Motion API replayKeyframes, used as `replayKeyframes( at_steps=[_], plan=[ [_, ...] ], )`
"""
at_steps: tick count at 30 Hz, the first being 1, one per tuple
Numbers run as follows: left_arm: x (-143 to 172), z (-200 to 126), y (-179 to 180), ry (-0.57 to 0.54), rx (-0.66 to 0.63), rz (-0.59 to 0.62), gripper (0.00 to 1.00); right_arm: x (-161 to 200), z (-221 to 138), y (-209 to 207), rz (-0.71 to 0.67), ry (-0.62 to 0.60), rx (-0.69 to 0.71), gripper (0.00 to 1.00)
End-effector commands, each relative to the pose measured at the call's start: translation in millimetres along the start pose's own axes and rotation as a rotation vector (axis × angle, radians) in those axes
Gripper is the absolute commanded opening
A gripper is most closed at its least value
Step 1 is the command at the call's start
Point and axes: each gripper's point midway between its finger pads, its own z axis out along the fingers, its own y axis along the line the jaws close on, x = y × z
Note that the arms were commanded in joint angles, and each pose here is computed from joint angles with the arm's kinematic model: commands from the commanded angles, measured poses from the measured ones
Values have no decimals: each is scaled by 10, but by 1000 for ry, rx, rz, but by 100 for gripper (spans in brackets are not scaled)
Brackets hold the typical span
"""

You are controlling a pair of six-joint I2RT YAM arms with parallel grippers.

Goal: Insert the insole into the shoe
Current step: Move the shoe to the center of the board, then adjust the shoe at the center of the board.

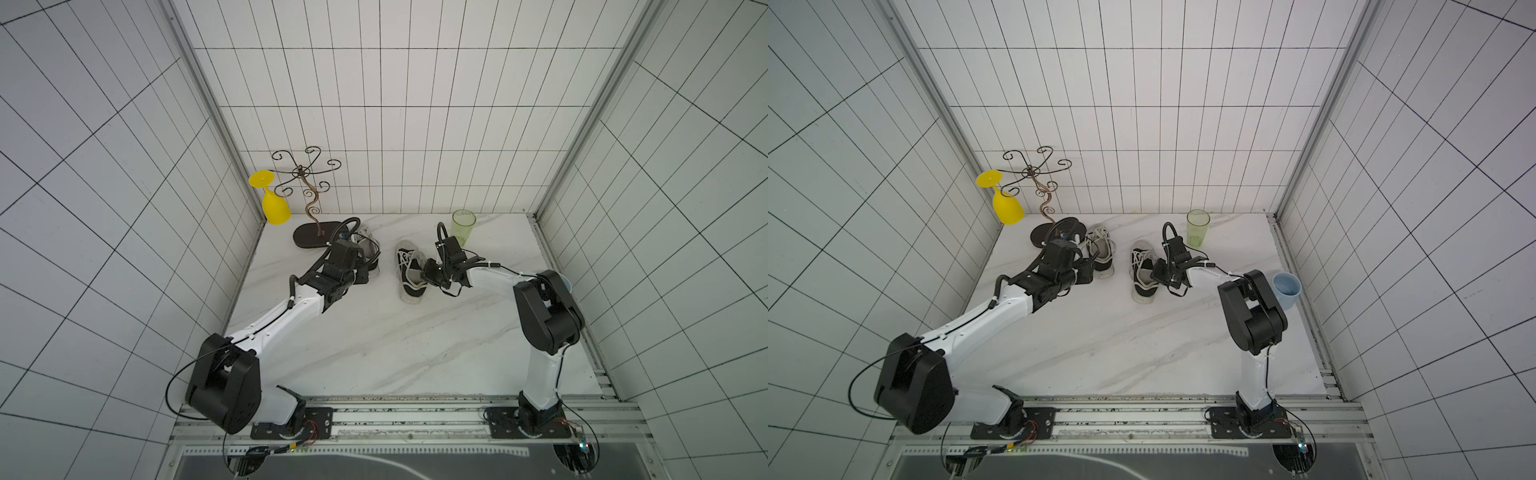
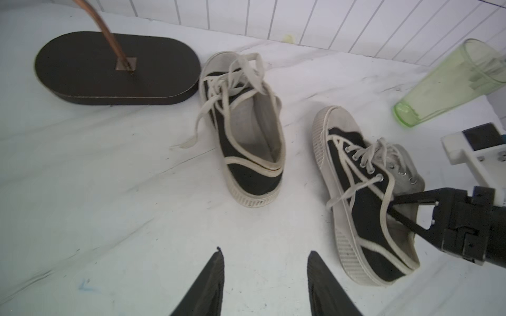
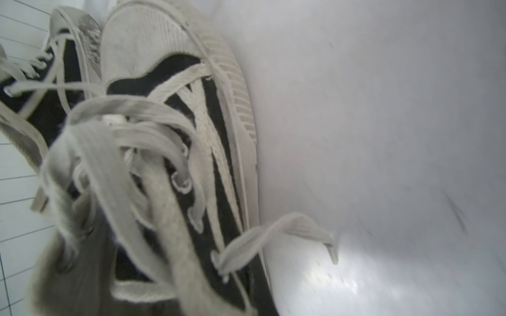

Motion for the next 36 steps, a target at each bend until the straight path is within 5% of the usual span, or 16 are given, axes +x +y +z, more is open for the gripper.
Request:
replayKeyframes(
  at_steps=[1, 6, 11, 17, 26, 36],
  plan=[
    [102, -32, 294, 43, -87, -107, 48, -429, 81, 262, 14, -125, 12, 0],
    [314, 114, 463, 190, -55, -203, 48, -705, 256, 550, -13, -180, -11, 0],
    [147, 368, 231, 266, 89, -182, 51, -765, 444, 754, -138, -176, -21, 0],
    [-196, 791, 131, 247, 90, -213, 52, -693, 359, 674, -242, -184, 19, 0],
    [-245, 1371, 175, 251, 50, -212, 50, -659, 252, 712, -290, -173, 11, 0],
    [-177, 1592, -55, 271, 105, 13, 21, -574, 253, 706, -313, -142, 37, 0]
  ],
)
